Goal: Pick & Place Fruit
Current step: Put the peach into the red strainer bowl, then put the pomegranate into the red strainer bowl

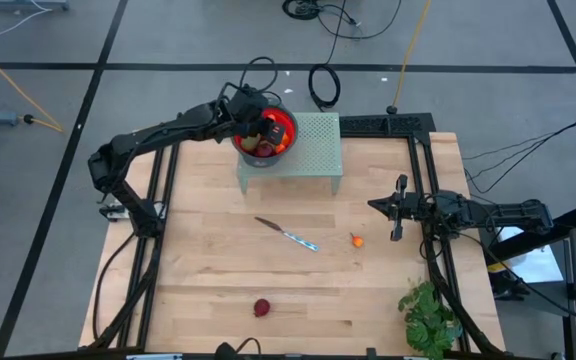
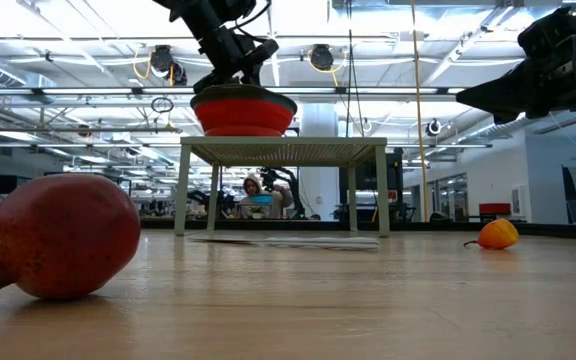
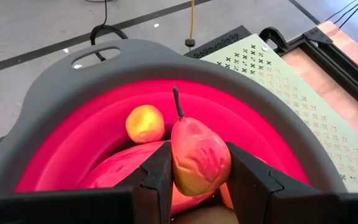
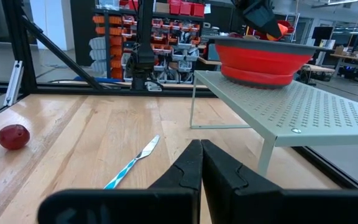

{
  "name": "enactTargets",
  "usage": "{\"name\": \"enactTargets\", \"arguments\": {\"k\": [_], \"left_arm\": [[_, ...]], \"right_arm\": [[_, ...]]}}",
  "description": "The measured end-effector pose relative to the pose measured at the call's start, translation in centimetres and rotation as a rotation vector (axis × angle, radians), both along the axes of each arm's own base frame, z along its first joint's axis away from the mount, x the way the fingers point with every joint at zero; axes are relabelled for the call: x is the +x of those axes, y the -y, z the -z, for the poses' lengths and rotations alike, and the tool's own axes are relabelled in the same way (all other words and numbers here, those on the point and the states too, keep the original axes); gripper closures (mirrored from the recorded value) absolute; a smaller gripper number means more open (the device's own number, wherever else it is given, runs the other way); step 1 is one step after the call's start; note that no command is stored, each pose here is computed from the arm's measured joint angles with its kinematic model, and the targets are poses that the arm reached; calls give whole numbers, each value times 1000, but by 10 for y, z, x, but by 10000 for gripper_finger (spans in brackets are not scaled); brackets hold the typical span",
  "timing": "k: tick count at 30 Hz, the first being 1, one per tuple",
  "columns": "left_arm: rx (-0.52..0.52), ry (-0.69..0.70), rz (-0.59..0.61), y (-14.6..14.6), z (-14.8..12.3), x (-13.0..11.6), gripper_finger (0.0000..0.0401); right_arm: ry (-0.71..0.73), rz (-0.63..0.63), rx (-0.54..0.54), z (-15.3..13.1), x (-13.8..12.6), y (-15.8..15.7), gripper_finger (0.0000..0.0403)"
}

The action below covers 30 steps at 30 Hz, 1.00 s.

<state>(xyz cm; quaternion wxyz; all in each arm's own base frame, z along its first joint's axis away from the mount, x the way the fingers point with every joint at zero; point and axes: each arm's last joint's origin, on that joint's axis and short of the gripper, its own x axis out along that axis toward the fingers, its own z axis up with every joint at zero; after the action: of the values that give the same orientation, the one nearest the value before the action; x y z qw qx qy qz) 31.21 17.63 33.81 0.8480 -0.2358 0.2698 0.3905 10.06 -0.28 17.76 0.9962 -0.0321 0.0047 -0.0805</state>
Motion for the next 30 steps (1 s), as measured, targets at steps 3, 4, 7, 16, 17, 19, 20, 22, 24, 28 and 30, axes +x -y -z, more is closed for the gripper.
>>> {"name": "enactTargets", "arguments": {"k": [3, 4, 7, 16, 17, 19, 20, 22, 24, 28, 30], "left_arm": [[0, 0, 0, 0, 0, 0, 283], [1, -2, 2, 0, 0, 0, 283], [2, -3, 2, 0, 0, 0, 283], [0, 0, -1, 0, 0, 0, 254], [0, 0, -1, 0, 0, 0, 246], [1, 0, -1, 0, 0, 0, 228], [5, -4, 4, 0, 0, 0, 220], [24, -16, 17, -1, 0, 0, 205], [44, -16, 23, -3, -3, -3, 194], [67, 39, 7, -6, -25, -5, 187], [87, 85, 11, -4, -41, -4, 191]], "right_arm": [[0, 0, 0, 0, 0, 0, 403], [0, 0, 0, 0, 0, 0, 403], [0, -1, 0, 0, 0, 0, 403], [0, -1, 0, 0, 0, 0, 403], [0, 0, 0, 0, 0, 0, 403], [0, 0, 0, 0, 0, 0, 403], [0, 0, 0, 0, 0, 0, 403], [0, 0, 0, 0, 0, 0, 403], [-1, 0, 0, 0, 0, 0, 403], [0, -1, 0, 0, 0, 0, 403], [0, -1, 0, 0, 0, 0, 403]]}}
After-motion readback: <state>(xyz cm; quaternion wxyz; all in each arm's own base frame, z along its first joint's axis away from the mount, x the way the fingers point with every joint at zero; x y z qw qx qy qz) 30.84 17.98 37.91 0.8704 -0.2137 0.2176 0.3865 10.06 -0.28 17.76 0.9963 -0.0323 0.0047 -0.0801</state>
